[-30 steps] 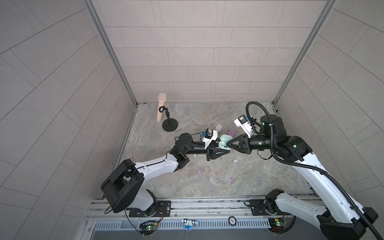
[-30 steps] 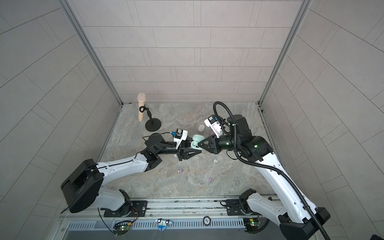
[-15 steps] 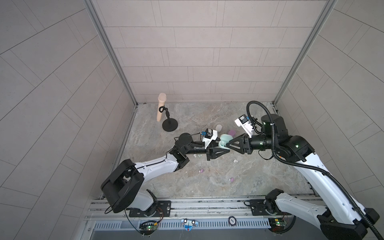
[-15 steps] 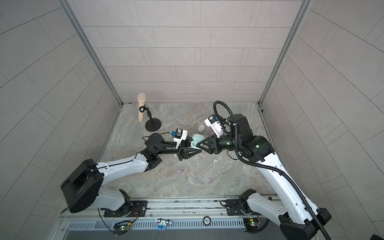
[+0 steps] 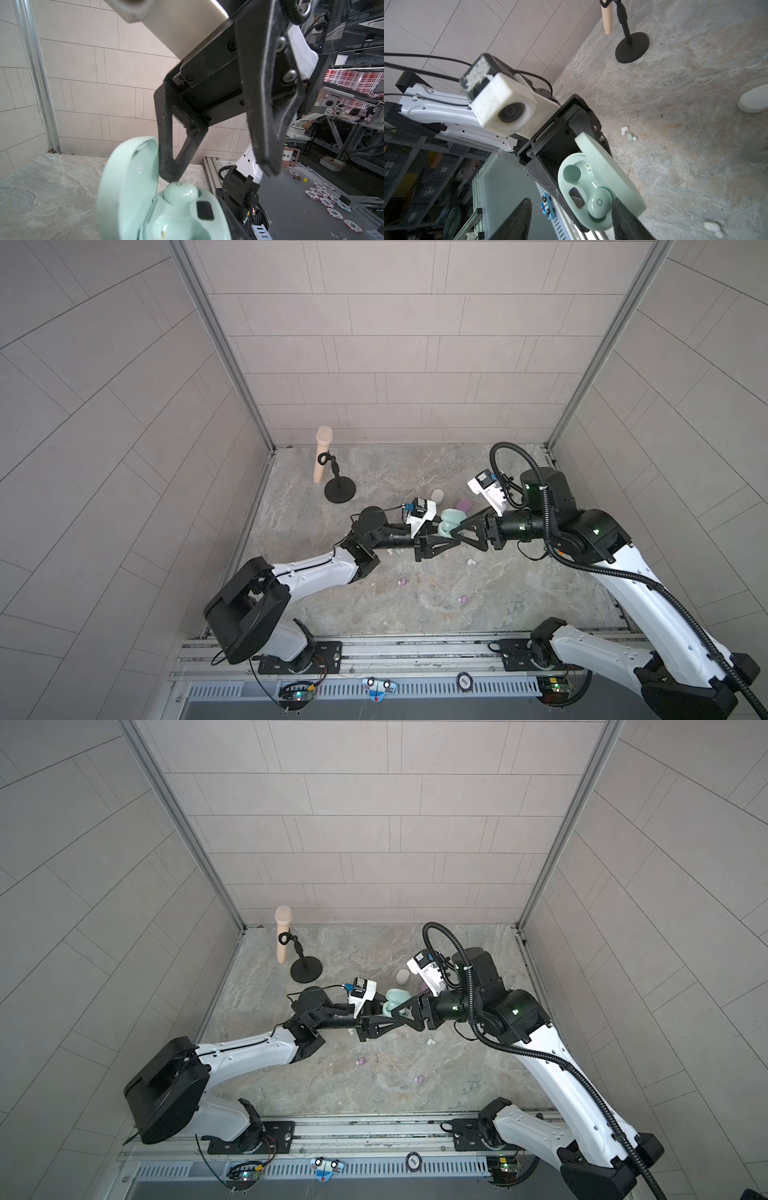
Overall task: Insert wireless bluetooth earbuds into charging case
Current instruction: Insert the wireless bluetooth earbud into the charging case.
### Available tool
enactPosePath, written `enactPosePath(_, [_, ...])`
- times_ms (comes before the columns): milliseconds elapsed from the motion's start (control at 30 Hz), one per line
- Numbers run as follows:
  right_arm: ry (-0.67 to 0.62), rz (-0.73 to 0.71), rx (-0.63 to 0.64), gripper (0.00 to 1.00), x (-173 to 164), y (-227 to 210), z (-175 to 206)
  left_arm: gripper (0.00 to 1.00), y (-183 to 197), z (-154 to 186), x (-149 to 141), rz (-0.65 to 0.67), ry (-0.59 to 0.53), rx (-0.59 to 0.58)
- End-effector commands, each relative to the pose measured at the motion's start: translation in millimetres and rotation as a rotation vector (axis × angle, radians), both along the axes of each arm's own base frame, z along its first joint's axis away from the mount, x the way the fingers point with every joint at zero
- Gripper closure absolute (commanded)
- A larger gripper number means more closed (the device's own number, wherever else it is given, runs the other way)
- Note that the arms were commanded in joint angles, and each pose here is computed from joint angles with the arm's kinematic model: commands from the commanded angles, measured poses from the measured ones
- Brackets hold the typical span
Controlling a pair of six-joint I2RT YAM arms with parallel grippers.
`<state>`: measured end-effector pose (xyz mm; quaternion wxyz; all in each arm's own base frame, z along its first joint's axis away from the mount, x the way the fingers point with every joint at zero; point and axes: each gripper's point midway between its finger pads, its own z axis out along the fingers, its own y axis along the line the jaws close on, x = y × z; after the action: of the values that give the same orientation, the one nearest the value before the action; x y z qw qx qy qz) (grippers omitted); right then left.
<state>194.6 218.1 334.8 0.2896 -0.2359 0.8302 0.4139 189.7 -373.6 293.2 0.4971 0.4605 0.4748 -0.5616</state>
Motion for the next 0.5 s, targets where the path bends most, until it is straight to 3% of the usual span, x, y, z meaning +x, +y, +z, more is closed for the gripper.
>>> enactPosePath(0, [-0.086, -0.052, -0.034, 0.27, 7.9, -9.4, 11.7, 0.97, -1.0, 10.7, -12.8, -0.046, -0.065, -0.037])
enactPosePath(233, [-0.078, -0.015, -0.019, 0.24, -4.8, -7.7, 16.7, 0.97, 4.2, 1.4, -0.6, 0.011, -0.058, -0.009])
enactPosePath(467, [-0.042, 0.018, -0.058, 0.23, -25.6, -7.1, -4.8, 0.98, 36.5, -9.7, 48.8, 0.181, -0.015, 0.001])
